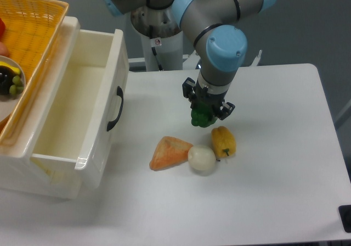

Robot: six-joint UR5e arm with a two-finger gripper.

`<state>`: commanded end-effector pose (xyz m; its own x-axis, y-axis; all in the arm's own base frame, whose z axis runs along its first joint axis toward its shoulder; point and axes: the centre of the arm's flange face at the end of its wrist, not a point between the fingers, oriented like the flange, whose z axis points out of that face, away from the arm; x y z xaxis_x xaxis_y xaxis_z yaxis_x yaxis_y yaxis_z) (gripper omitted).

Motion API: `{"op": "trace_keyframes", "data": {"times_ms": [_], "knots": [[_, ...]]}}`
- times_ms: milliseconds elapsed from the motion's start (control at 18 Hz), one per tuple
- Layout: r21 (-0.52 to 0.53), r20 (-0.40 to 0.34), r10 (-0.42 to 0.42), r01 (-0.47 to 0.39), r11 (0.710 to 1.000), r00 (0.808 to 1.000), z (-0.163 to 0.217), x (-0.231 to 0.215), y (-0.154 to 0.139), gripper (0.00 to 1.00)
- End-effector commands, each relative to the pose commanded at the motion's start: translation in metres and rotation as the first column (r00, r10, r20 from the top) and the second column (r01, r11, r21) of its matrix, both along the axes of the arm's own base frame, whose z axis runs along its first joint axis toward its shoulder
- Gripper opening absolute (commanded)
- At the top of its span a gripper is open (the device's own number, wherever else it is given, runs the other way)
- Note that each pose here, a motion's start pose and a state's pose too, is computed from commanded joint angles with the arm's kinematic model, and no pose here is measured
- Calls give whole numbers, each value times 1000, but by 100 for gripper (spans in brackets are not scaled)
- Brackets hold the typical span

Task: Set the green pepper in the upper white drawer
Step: 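Hold the green pepper closed in the gripper above the table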

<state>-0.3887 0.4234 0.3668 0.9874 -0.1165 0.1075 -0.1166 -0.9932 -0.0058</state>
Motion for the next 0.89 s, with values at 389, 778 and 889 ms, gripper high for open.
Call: {"op": "trace_keyframes", "data": {"times_ms": [389,778,889], "knots": [[12,-3,50,-50,999,999,6,-2,2,29],[6,24,98,-99,995,995,18,2,2,29],[-13,30,174,-173,985,984,26,3,4,29]]}}
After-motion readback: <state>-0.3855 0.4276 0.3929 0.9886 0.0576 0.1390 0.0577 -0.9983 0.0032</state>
